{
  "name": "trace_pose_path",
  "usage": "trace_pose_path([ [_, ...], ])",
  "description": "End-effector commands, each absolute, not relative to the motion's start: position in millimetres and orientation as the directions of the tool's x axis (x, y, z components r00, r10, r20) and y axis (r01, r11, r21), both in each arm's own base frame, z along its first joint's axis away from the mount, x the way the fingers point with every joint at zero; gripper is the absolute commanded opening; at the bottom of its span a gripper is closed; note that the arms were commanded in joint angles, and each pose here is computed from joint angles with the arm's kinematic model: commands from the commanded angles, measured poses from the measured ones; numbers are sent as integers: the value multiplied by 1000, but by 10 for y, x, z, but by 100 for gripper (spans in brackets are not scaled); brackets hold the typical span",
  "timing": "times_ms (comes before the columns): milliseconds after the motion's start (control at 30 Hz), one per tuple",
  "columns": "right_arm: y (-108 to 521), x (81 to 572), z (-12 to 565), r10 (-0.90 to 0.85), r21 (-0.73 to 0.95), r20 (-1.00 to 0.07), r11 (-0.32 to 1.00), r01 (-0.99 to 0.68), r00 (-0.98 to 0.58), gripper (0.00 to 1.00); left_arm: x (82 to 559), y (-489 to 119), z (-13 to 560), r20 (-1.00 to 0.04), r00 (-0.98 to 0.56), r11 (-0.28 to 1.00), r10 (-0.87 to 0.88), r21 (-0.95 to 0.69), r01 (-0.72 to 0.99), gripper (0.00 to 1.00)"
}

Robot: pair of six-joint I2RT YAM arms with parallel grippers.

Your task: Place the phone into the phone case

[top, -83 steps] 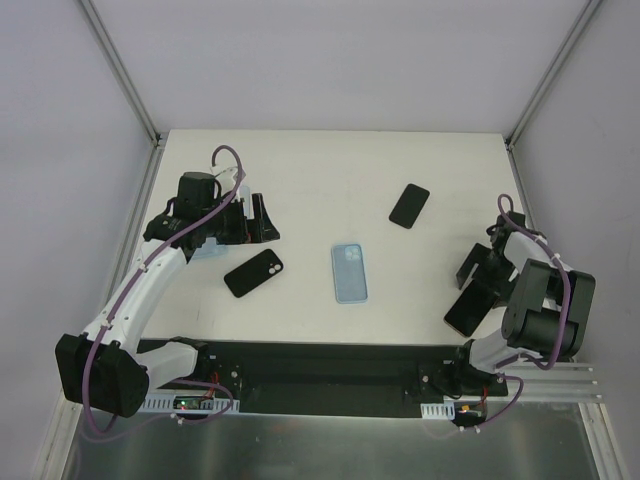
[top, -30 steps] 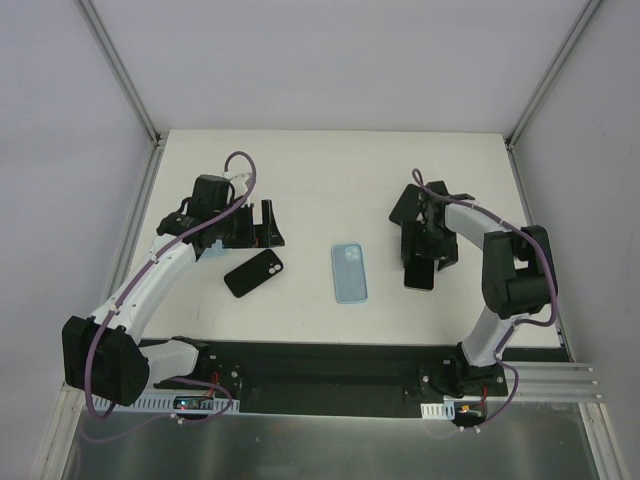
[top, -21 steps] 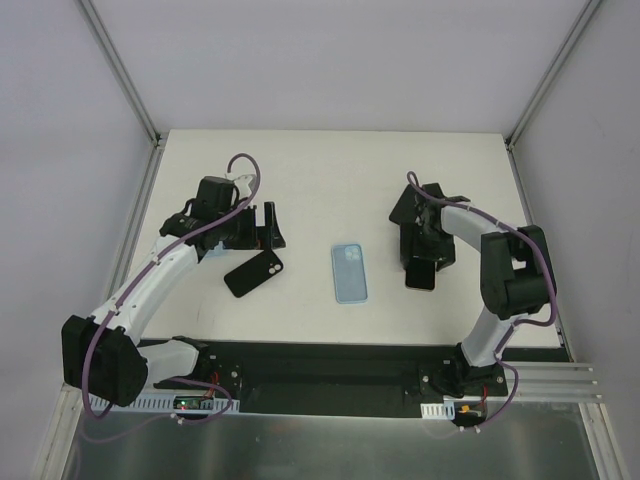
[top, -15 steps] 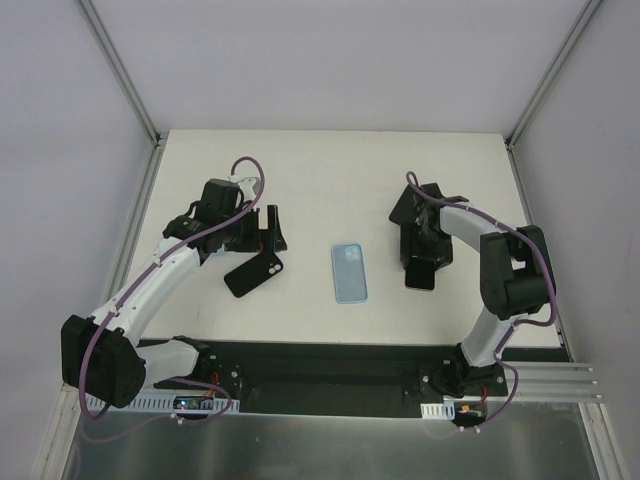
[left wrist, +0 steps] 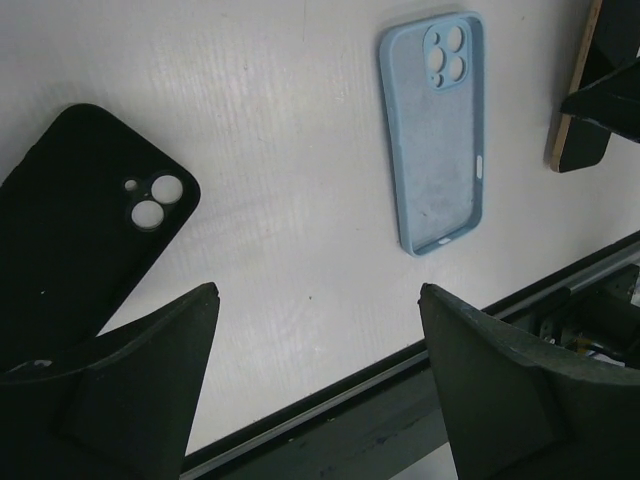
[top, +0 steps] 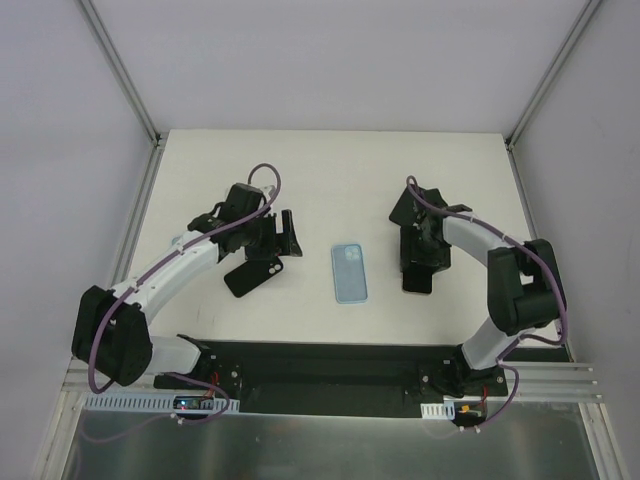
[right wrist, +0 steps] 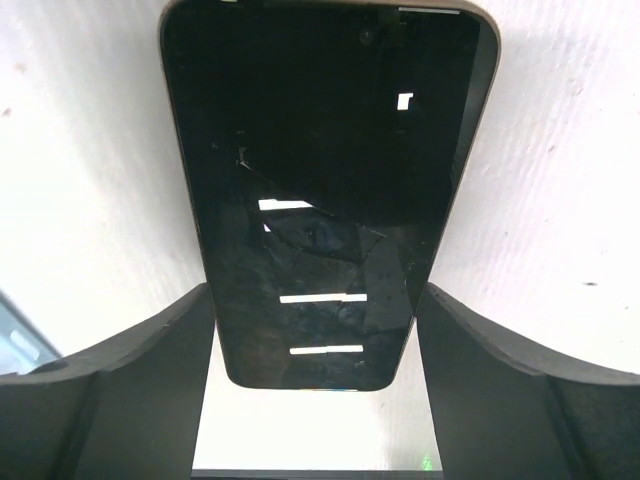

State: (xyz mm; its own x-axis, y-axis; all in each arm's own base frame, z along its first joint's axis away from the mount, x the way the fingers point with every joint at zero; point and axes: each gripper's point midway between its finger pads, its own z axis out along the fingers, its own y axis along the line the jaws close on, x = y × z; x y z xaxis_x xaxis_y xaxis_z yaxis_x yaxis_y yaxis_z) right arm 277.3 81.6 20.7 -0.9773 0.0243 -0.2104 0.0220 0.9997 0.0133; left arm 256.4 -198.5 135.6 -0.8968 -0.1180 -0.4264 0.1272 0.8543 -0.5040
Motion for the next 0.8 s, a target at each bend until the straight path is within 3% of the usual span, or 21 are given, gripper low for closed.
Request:
trace_pose_path([
  [0,983,2775,530,21,88,-299,996,-5,-954,46,2676,-2151,1383,-401,-902,832,-159,-547,96,80],
  [367,1713,2756,968,-1,232,-385,968,-98,-923,41,2733,-1950,1557,-505,-844,863,-180,-492,110,80],
  [767,2589,2656,895,-111,194,-386,961,-198,-916,40,2630,-1207,1770,-599,-771,917,-217,-396,49,85],
])
